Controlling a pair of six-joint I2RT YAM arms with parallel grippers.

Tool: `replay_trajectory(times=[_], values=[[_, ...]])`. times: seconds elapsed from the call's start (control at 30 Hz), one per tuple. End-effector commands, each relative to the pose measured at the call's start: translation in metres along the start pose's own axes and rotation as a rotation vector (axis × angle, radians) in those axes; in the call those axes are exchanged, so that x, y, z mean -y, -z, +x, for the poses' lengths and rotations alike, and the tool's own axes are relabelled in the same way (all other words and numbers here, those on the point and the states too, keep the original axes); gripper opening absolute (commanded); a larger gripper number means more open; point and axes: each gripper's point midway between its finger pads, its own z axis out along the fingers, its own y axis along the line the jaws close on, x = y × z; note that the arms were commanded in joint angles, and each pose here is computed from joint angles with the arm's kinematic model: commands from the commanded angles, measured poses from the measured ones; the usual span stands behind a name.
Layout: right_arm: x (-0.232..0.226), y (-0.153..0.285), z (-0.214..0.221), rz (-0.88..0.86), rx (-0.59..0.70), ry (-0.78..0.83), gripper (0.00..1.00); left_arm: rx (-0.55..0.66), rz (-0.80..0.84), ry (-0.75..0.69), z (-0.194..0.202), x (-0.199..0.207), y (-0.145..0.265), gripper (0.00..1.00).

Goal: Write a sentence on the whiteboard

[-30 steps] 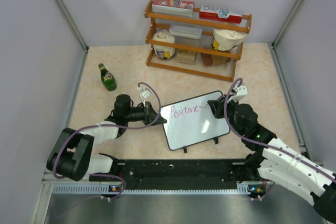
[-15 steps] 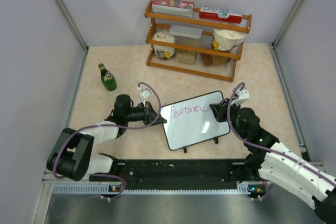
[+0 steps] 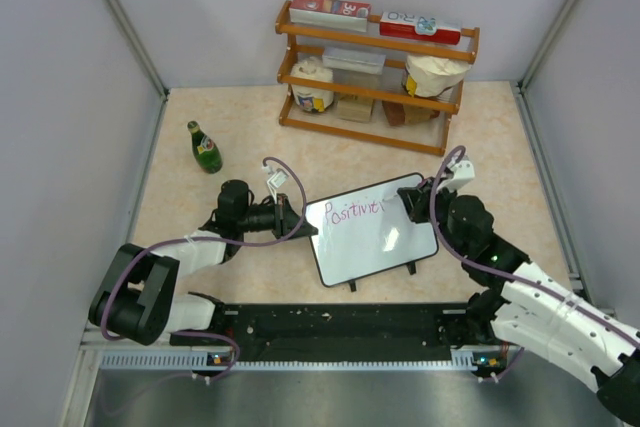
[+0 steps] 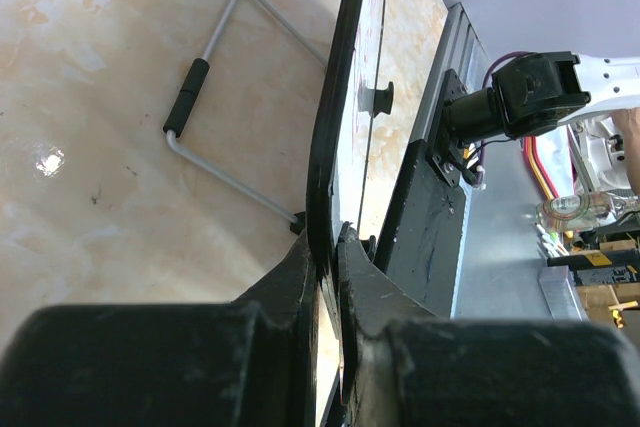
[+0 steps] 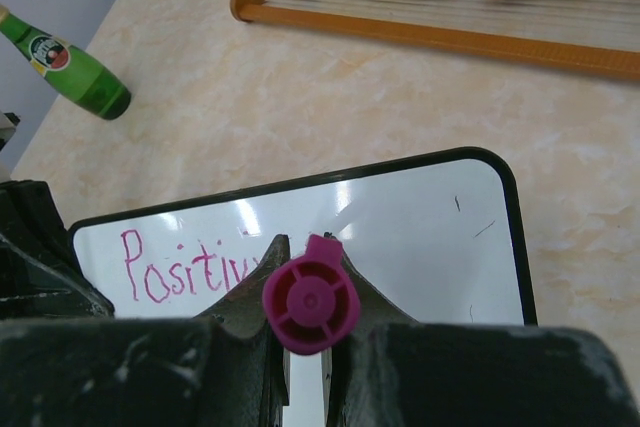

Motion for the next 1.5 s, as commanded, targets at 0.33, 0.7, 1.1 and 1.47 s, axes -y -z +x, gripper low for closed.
replay_trajectory(times=[0.33, 0.7, 1.1, 1.47], values=[[0.011, -0.007, 0.002, 0.041, 0.018, 0.007, 0.0, 0.01, -0.073, -0.065, 0.001, -0.018, -0.002, 0.0], [0.019, -0.002, 0.027, 0.047, -0.048, 0.004, 0.0, 0.009, -0.075, -0.063, 0.001, -0.019, -0.002, 0.0], [0.021, 0.005, 0.047, 0.028, -0.107, 0.0, 0.0, 0.009, -0.074, -0.064, 0.001, -0.018, -0.002, 0.0], [0.015, 0.007, 0.057, -0.017, -0.141, -0.018, 0.0, 0.011, -0.074, -0.064, 0.001, -0.019, -0.002, 0.0]])
